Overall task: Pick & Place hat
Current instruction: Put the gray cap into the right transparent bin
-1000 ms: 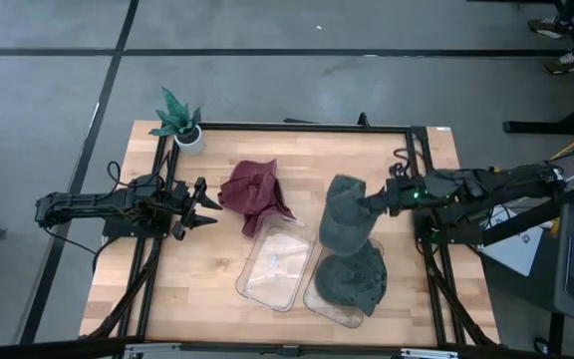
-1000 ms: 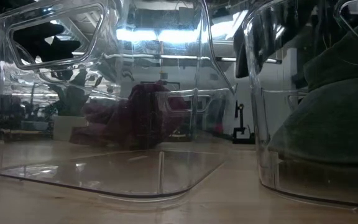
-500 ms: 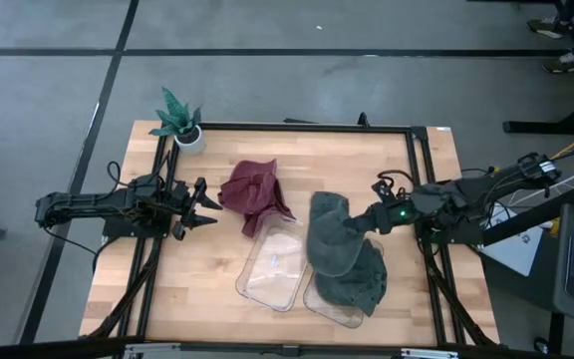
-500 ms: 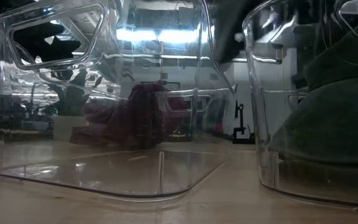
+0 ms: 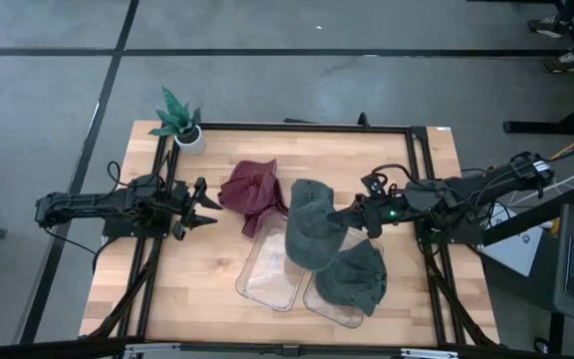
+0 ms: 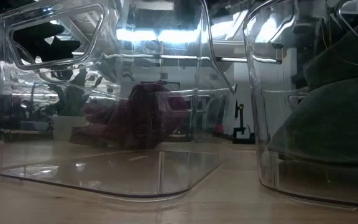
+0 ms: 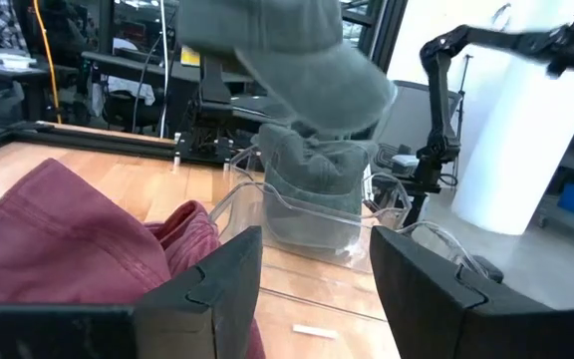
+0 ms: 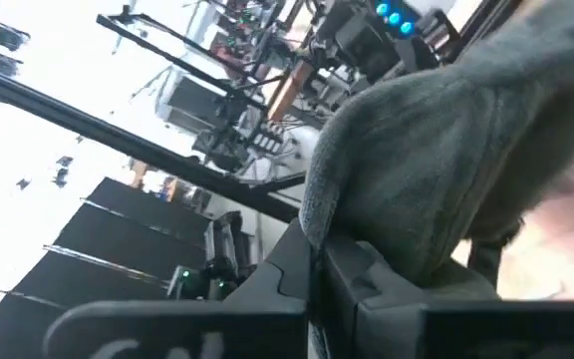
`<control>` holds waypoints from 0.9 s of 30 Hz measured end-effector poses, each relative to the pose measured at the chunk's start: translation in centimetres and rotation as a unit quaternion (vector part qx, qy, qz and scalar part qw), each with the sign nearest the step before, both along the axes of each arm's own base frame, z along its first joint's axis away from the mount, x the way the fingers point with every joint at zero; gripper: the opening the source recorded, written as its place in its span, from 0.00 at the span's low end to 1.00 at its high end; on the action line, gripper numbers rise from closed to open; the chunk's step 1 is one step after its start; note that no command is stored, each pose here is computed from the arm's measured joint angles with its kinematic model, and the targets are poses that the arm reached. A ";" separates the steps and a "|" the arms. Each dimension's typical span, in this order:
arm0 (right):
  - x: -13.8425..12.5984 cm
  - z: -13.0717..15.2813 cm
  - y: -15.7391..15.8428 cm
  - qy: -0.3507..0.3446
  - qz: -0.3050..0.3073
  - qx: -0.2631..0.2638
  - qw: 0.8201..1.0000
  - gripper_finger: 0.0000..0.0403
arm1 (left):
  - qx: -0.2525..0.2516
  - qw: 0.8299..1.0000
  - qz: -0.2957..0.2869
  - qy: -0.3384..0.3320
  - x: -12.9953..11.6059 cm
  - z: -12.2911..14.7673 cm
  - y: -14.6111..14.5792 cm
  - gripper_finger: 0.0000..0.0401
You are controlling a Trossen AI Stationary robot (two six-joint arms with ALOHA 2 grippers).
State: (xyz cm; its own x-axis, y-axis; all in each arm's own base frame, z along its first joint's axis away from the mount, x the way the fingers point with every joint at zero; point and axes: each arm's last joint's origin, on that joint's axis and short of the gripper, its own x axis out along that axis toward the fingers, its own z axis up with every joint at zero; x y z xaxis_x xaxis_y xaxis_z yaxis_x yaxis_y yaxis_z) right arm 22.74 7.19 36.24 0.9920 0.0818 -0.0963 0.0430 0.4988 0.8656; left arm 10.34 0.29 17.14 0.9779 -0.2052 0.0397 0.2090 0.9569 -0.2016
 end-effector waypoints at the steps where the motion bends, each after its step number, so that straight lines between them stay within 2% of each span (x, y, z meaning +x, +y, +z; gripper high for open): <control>1: 0.3 0.6 0.1 0.008 -0.003 -0.010 1.000 0.01 | 0.010 1.000 0.000 0.003 0.0 -0.1 0.0 0.46; 7: 1.3 4.3 0.4 0.128 -0.033 -0.057 0.990 0.01 | 0.060 0.998 0.001 0.017 0.0 -0.6 0.0 0.46; 10: 1.1 5.9 0.7 0.175 -0.070 -0.056 0.980 0.01 | 0.062 0.998 0.001 0.016 0.0 -0.6 0.0 0.46; 15: 0.4 7.9 2.1 0.200 -0.131 -0.027 0.970 0.01 | 0.062 0.998 0.001 0.015 0.0 -0.6 0.0 0.46; 21: 0.4 8.0 4.3 0.226 -0.162 0.032 0.960 0.01 | 0.073 0.997 0.003 0.012 0.0 -0.5 0.0 0.46; 24: 0.7 7.2 5.4 0.244 -0.172 0.064 0.952 0.01 | 0.104 0.995 0.009 0.004 0.0 -0.5 0.0 0.46; 27: 0.8 6.1 6.3 0.271 -0.186 0.090 0.940 0.01 | 0.109 0.994 0.009 0.003 0.0 -0.5 0.0 0.46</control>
State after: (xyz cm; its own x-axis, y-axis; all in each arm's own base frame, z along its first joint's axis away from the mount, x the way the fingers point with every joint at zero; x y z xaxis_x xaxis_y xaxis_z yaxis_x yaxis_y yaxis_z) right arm 23.58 13.46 42.34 0.7643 -0.1978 -0.6138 0.6447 0.2093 0.7353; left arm 10.36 0.33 16.66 0.9817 -0.1903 -0.0089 0.1904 0.9817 0.0099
